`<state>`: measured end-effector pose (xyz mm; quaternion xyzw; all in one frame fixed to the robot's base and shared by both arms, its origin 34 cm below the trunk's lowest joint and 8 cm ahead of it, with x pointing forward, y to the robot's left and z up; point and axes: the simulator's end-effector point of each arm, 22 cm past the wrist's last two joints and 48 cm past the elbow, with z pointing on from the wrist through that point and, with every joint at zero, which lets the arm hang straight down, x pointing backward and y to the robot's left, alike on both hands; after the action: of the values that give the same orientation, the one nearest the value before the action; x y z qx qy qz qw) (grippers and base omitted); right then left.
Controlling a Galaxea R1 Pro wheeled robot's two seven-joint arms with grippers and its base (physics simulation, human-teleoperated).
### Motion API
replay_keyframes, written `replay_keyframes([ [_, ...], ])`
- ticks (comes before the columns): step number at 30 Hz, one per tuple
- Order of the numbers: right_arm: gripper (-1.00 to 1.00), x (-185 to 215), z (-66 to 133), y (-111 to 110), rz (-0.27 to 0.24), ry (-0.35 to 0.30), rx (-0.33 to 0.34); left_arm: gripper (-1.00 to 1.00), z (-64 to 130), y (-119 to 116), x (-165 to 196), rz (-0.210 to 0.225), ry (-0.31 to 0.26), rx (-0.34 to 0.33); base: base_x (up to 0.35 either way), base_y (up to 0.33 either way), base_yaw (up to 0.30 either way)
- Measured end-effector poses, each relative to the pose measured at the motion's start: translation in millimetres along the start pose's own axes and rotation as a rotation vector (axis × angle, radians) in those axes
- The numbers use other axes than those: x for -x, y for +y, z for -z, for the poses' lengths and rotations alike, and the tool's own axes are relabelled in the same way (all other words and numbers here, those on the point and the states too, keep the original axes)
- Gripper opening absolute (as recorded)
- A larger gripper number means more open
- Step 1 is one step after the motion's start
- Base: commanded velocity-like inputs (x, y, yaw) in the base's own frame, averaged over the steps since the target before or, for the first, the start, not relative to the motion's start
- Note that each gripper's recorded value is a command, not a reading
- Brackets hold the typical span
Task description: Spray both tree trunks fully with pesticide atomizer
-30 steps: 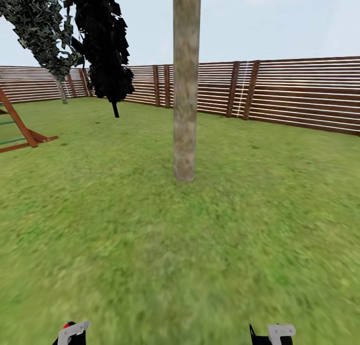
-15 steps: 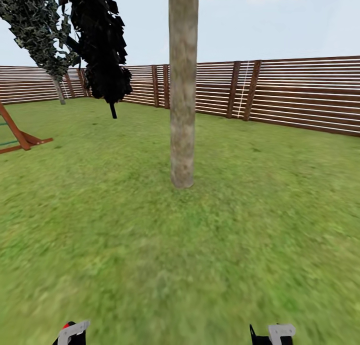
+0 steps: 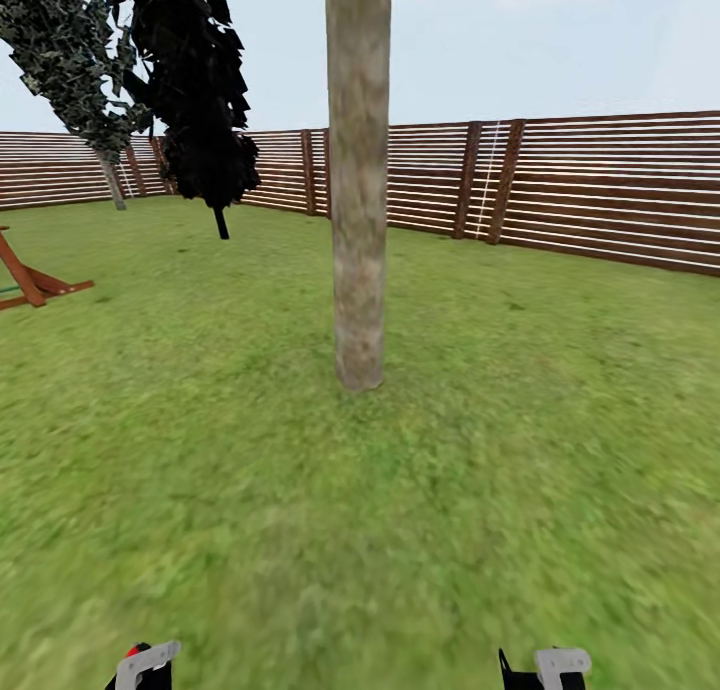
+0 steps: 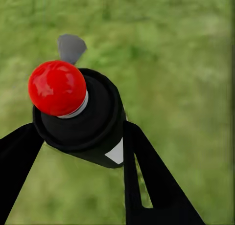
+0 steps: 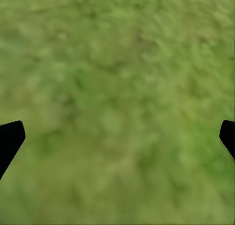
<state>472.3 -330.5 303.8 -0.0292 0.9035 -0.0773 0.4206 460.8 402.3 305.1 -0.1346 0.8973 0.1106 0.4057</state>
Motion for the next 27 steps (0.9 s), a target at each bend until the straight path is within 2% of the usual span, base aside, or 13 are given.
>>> replay_keyframes([
  [10,1.00,0.0,0.0,-0.1,0.000,0.000,0.000,-1.00,0.0,0.0,0.0,0.000,0.000,0.000,0.339,-0.080,0.000],
  [27,1.00,0.0,0.0,-0.2,0.000,0.000,-0.001,-1.00,0.0,0.0,0.0,0.000,0.000,0.000,0.339,0.000,0.000],
])
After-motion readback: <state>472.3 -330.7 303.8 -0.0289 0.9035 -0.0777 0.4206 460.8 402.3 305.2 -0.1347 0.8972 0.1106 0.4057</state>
